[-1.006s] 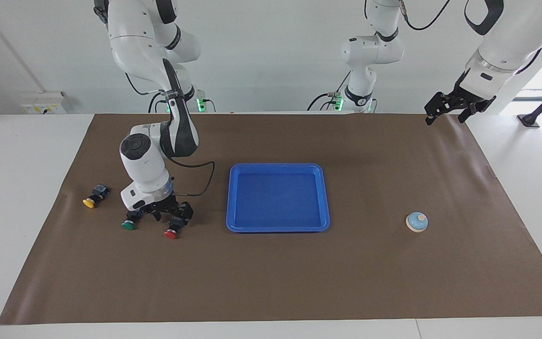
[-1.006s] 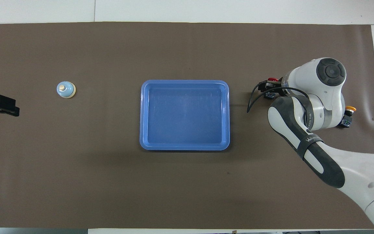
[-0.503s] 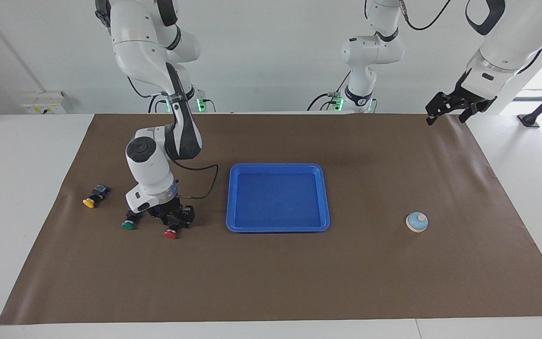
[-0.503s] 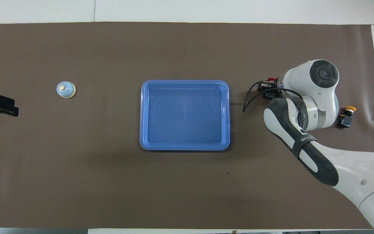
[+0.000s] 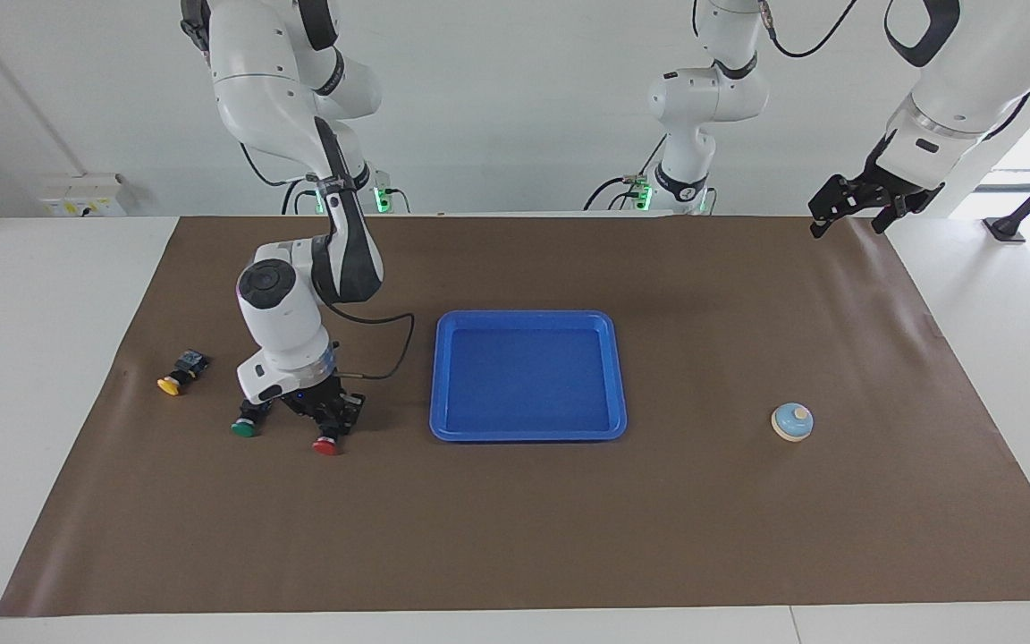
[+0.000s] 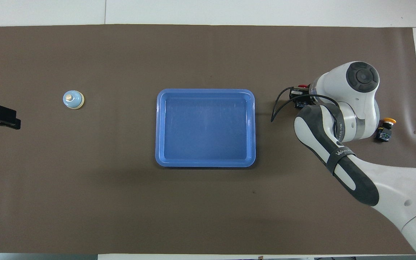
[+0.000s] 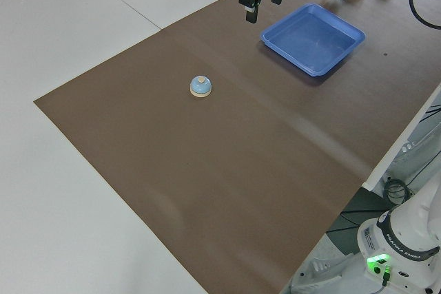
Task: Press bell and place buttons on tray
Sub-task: 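Carry the red button into the blue tray and release it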
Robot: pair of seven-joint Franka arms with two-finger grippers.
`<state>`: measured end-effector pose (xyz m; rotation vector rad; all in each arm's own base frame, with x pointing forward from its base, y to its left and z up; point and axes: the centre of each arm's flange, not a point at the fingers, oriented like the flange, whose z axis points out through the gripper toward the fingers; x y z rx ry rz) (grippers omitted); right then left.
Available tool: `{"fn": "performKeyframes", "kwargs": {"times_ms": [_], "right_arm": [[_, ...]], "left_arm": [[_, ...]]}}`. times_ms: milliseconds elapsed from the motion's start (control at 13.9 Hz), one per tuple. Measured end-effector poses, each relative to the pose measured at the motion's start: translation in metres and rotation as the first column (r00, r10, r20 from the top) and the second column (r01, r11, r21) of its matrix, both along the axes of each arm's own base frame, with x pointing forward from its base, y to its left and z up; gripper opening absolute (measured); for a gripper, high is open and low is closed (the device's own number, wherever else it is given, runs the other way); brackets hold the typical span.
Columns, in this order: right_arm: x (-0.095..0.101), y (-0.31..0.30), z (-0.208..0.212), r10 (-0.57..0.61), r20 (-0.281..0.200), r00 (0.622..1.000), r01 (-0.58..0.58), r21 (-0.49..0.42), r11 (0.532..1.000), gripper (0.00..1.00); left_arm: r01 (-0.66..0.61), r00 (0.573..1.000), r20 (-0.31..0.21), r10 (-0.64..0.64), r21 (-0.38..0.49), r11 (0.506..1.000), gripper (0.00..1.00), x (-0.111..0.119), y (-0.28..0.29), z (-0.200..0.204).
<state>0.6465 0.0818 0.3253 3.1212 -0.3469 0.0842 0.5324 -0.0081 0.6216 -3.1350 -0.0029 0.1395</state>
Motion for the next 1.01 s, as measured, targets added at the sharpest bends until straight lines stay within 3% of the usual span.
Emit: {"fn": "performKeyframes", "kwargs": {"times_ms": [216, 431, 718, 1006], "right_arm": [[0.008, 0.045, 0.065, 0.038, -0.045, 0.998, -0.038, -0.010, 0.999, 0.41], [-0.005, 0.119, 0.102, 0.058, -0.054, 0.997, -0.059, -0.012, 0.998, 0.41], [-0.039, 0.204, 0.088, 0.091, -0.073, 0.993, -0.093, -0.018, 0.996, 0.41], [-0.057, 0.223, 0.032, 0.094, -0.050, 0.994, -0.095, -0.006, 0.995, 0.41]], "left_arm": [[0.000, 1.000, 0.000, 0.000, 0.000, 1.000, 1.00, 0.000, 0.000, 0.000], [0.000, 1.000, 0.000, 0.000, 0.000, 1.000, 1.00, 0.000, 0.000, 0.000], [0.000, 1.000, 0.000, 0.000, 0.000, 1.000, 1.00, 0.000, 0.000, 0.000], [0.000, 1.000, 0.000, 0.000, 0.000, 1.000, 1.00, 0.000, 0.000, 0.000]]}}
